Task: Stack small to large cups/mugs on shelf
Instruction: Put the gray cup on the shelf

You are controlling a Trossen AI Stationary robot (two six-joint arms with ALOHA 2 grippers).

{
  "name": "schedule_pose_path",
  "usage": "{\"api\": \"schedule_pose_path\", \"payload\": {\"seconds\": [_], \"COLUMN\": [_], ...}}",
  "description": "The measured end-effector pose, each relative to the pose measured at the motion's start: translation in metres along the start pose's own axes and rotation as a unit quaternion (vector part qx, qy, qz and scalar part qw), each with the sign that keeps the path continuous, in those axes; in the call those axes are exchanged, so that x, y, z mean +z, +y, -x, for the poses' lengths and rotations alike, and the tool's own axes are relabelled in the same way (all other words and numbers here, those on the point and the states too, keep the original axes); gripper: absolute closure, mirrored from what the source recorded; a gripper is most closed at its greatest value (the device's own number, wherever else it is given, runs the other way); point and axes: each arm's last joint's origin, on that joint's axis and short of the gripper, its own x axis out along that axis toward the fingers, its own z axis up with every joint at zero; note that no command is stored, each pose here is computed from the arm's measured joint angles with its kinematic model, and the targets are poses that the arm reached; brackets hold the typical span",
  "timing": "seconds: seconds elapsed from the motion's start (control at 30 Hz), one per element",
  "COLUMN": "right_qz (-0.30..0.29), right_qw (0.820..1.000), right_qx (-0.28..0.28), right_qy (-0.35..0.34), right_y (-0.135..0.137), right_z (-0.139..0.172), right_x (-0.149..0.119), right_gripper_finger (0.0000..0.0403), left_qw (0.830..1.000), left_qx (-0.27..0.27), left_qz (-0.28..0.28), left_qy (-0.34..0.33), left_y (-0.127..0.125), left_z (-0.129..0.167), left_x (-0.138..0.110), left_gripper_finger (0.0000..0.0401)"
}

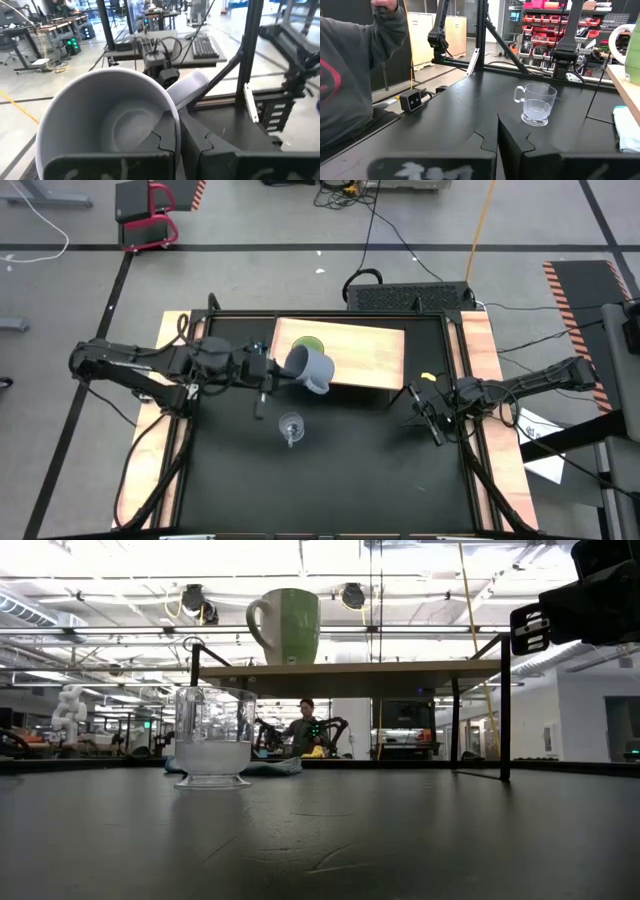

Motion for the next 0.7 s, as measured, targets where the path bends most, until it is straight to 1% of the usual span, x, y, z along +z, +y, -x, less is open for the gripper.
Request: {"api": "schedule_pose_path", "payload": {"seconds": [0.13,0.23,0.43,0.63,0.7], "right_qz": [0.0,0.0,0.0,-0.001,-0.001], "right_qw": [1.0,1.0,1.0,1.0,1.0], "right_qx": [0.0,0.0,0.0,0.0,0.0], "right_qy": [0.0,0.0,0.001,0.005,0.005], "right_y": [0.0,0.0,0.0,0.0,0.0], "right_z": [0.0,0.0,0.0,0.0,0.0], "right_x": [0.0,0.0,0.0,-0.001,-0.001], "right_gripper_finger": [0.0403,0.0403,0.0403,0.0403,0.0403], "left_qw": [1.0,1.0,0.999,0.999,0.999], "left_qx": [-0.02,-0.018,-0.029,-0.025,-0.026], "left_qz": [0.008,0.012,0.018,0.012,0.013], "left_qy": [-0.004,-0.012,0.005,0.02,0.036], "left_y": [0.011,0.02,0.035,0.048,0.054], "left_z": [-0.002,-0.007,-0.024,-0.043,-0.049], "left_x": [0.004,0.009,0.015,0.035,0.04], "left_gripper_finger": [0.0396,0.0396,0.0396,0.0396,0.0396]}}
